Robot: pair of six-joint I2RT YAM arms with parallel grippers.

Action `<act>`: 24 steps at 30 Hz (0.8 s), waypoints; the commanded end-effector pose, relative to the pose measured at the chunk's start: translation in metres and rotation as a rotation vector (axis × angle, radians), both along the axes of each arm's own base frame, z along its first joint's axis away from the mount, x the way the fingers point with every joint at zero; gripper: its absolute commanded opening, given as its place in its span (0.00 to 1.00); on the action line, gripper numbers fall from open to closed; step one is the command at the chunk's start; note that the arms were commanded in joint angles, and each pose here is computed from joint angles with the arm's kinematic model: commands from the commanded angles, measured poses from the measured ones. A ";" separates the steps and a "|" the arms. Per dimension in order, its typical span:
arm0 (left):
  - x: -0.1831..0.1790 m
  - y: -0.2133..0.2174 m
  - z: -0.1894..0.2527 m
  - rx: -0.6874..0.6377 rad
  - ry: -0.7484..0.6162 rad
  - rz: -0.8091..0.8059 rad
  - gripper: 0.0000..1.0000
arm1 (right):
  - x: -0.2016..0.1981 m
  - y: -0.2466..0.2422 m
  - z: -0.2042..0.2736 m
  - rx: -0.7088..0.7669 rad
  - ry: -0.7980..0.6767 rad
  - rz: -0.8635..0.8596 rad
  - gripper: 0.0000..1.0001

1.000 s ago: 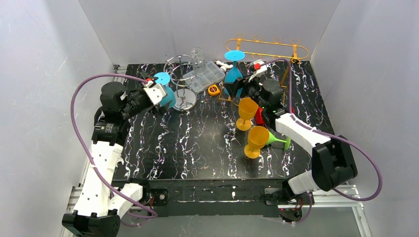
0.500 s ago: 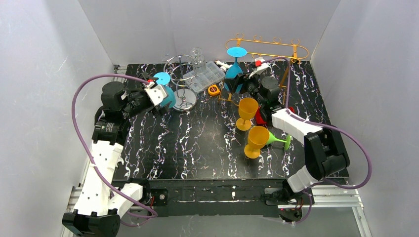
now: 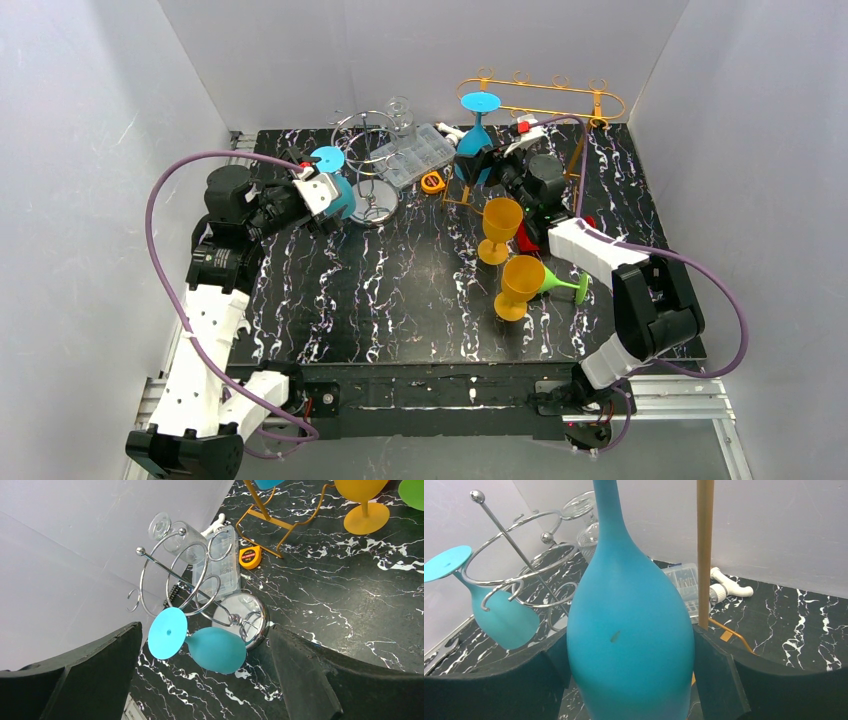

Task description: Place the wine glass upside down on the wine glass rack

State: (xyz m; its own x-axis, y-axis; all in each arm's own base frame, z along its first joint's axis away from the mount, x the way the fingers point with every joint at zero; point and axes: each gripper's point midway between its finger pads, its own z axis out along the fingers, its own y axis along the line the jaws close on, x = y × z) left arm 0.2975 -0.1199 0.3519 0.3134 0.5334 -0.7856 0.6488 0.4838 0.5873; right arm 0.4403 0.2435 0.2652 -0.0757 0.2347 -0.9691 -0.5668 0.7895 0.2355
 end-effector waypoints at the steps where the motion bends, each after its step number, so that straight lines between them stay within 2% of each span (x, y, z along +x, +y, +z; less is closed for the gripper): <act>1: -0.006 -0.002 0.003 -0.005 -0.004 -0.017 0.98 | 0.008 -0.007 0.021 -0.001 -0.067 -0.039 0.80; 11: -0.008 -0.001 0.002 0.002 -0.005 -0.013 0.98 | 0.013 -0.004 0.010 -0.015 -0.034 -0.033 0.81; 14: -0.008 -0.001 0.002 0.003 -0.005 -0.016 0.98 | 0.013 -0.006 0.011 -0.018 -0.018 -0.041 0.97; 24: -0.007 -0.002 -0.001 -0.005 0.038 -0.017 0.98 | -0.015 -0.027 0.043 -0.078 0.010 -0.080 0.98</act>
State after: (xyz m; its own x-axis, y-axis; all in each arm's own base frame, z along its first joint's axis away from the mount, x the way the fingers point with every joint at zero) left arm 0.2946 -0.1196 0.3472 0.2957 0.5355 -0.7911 0.6622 0.4819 0.5738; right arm 0.4391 0.2325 0.2477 -0.1659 0.1524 -0.9743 -0.5096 0.8326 0.2170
